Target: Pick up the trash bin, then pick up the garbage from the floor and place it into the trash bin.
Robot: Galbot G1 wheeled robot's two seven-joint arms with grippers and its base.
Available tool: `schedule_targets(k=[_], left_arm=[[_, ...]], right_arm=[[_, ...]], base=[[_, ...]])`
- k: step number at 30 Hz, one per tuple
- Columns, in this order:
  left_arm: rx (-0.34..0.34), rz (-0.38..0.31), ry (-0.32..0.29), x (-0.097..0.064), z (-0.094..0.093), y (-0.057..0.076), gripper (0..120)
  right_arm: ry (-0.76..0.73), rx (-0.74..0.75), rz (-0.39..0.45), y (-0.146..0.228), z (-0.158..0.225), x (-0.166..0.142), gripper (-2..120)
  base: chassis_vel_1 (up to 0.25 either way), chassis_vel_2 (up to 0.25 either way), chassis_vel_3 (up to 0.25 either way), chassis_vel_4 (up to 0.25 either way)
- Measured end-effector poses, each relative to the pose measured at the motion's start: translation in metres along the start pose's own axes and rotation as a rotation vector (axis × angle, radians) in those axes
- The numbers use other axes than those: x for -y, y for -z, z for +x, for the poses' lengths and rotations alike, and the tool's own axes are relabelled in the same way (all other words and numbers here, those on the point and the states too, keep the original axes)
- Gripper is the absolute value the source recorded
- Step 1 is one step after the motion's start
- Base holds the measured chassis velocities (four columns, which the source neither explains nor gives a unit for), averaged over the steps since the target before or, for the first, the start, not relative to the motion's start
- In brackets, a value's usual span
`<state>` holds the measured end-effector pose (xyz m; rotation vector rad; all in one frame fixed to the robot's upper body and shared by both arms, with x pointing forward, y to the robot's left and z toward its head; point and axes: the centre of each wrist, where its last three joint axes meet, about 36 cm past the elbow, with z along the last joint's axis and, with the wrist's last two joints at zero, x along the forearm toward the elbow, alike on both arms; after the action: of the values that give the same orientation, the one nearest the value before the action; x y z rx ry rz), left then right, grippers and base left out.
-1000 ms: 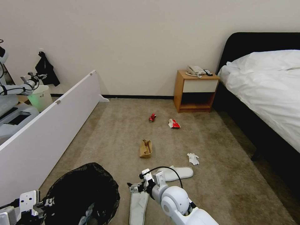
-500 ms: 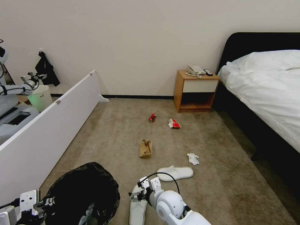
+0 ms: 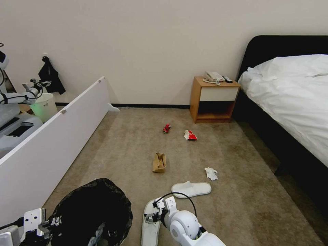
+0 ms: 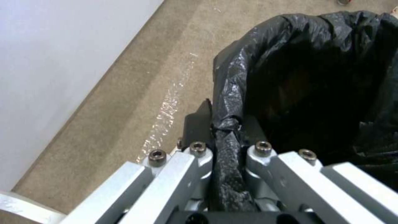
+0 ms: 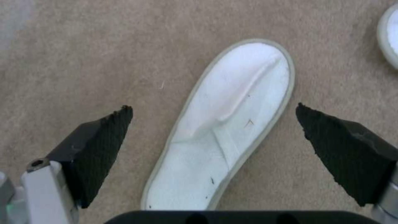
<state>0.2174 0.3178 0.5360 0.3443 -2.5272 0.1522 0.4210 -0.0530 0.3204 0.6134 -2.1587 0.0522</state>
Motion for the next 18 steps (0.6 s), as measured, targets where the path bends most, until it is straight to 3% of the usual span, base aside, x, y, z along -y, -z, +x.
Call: schedule_targets(k=[18], left_arm=[[-0.008,0.003,-0.006,0.003,0.000,-0.003,4]], right_arm=[[-0.016,-0.003,-0.098,0.004,-0.035,0.011,100]], base=[[0.000,0.000,0.000,0.000]])
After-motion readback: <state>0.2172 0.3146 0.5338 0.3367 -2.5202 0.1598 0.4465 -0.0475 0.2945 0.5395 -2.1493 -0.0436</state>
